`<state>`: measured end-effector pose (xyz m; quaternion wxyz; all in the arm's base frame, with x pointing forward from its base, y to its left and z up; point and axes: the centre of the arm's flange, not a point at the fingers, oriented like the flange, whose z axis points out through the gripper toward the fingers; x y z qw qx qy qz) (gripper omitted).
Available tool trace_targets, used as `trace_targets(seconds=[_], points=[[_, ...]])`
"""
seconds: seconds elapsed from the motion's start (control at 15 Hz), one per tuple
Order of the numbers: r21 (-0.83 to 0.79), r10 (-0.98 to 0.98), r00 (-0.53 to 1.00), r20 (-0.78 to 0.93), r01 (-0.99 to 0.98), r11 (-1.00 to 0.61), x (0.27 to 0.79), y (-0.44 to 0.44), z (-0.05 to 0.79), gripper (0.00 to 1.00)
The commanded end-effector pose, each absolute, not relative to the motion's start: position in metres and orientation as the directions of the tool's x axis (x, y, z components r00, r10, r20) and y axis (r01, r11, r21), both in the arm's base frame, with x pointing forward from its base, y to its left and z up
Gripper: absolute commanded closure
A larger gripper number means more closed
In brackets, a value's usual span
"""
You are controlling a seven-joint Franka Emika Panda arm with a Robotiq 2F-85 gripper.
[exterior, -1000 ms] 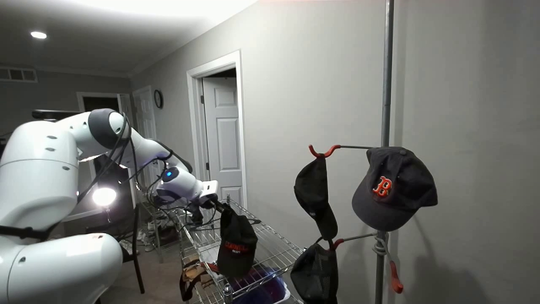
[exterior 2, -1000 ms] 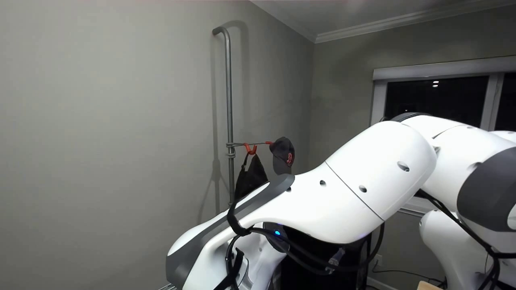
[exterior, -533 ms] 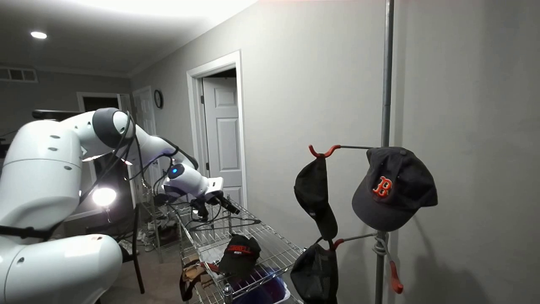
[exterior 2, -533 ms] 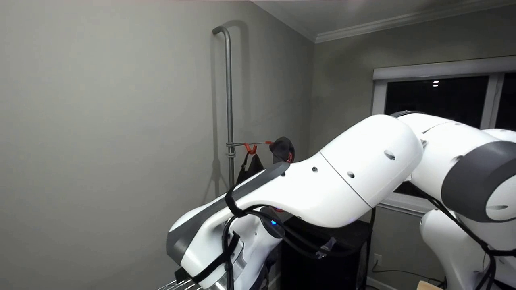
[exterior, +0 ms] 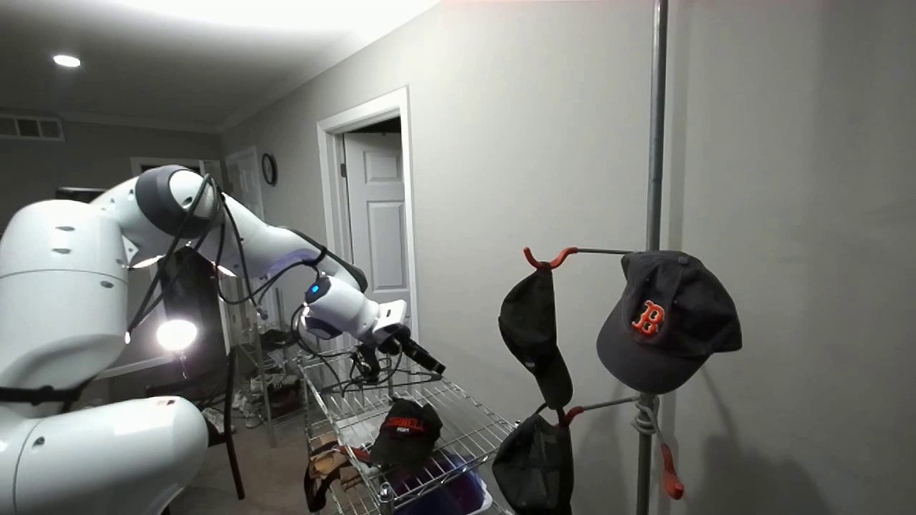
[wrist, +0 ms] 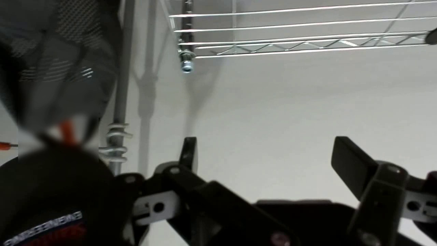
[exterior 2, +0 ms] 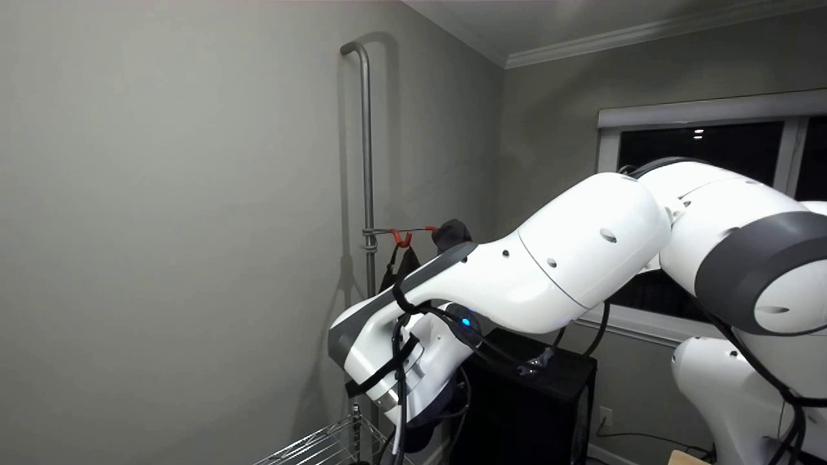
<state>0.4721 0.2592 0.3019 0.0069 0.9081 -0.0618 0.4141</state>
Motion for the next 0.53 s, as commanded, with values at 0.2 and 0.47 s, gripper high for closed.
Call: trace_targets(seconds=[0.2, 0.47], points=[[0.026, -0.115, 0.619, 0.777, -0.214, -0.977, 0.449, 0.17, 0.367, 0.0], [-0.007, -0.19, 0.58, 0.792, -0.303, -0.953, 0.447, 0.116, 0.385, 0.0]])
